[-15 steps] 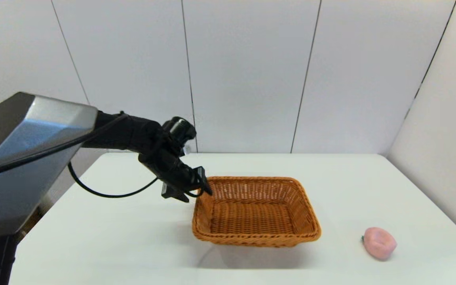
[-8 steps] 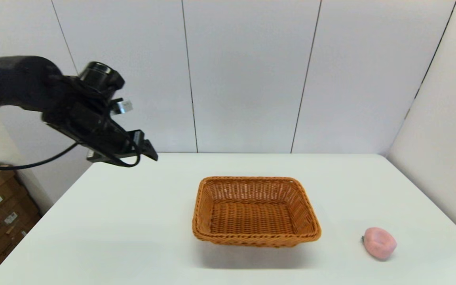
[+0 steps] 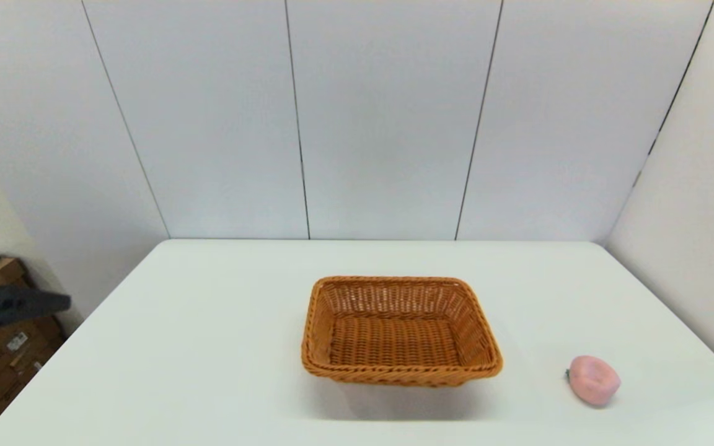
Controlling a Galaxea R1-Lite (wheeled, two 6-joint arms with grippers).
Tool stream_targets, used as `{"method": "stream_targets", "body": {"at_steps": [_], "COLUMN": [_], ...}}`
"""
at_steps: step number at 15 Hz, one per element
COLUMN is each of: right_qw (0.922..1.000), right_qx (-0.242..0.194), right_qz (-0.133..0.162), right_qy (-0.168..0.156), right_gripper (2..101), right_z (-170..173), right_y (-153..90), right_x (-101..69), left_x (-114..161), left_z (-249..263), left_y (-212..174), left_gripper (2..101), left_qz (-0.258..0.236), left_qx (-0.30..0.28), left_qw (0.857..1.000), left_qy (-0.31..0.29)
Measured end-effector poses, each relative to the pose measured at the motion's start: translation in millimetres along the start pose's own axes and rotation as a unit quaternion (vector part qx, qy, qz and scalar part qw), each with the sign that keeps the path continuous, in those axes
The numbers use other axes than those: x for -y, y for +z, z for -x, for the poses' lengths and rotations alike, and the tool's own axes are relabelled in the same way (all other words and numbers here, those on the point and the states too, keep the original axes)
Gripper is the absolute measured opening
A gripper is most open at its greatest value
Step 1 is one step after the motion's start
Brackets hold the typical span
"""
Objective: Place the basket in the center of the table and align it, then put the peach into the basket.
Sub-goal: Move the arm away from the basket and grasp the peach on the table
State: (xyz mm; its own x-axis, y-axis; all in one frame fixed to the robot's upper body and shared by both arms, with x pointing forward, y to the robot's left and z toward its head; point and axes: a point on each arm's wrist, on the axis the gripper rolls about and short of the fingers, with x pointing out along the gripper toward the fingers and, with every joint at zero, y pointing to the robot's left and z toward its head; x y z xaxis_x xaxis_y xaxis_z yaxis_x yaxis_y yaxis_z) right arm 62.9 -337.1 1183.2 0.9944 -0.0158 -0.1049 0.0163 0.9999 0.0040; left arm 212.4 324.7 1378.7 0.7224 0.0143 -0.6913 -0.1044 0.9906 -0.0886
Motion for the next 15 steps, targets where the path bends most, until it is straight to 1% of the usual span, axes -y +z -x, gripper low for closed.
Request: {"method": "stream_targets", "body": {"at_steps": [3,7,10,12,15], "right_qw": [1.0,1.0,1.0,1.0,1.0], "right_qx": [0.0,0.0,-0.001,-0.001,0.0], "right_qz": [0.0,0.0,0.0,0.0,0.001], "right_qy": [0.0,0.0,0.0,0.0,0.0], "right_gripper": [97.1,97.1,97.1,97.1,97.1], "right_z": [0,0,0,0,0], "right_y": [0,0,0,0,0], "right_x": [0.0,0.0,0.0,0.0,0.0], "left_x": [-18,-34,-40,-41,-44], "left_z": [29,39,37,34,19], "left_y": [-67,-143,-177,-192,-215], "left_gripper": [94.5,95.9,96.5,96.8,97.0], "left_qz": [-0.004,-0.006,0.004,0.01,-0.018], "left_qx": [0.056,0.111,0.144,0.163,0.193], "left_qw": [0.998,0.993,0.986,0.983,0.977], "left_qy": [0.028,0.049,0.078,0.084,0.089]}}
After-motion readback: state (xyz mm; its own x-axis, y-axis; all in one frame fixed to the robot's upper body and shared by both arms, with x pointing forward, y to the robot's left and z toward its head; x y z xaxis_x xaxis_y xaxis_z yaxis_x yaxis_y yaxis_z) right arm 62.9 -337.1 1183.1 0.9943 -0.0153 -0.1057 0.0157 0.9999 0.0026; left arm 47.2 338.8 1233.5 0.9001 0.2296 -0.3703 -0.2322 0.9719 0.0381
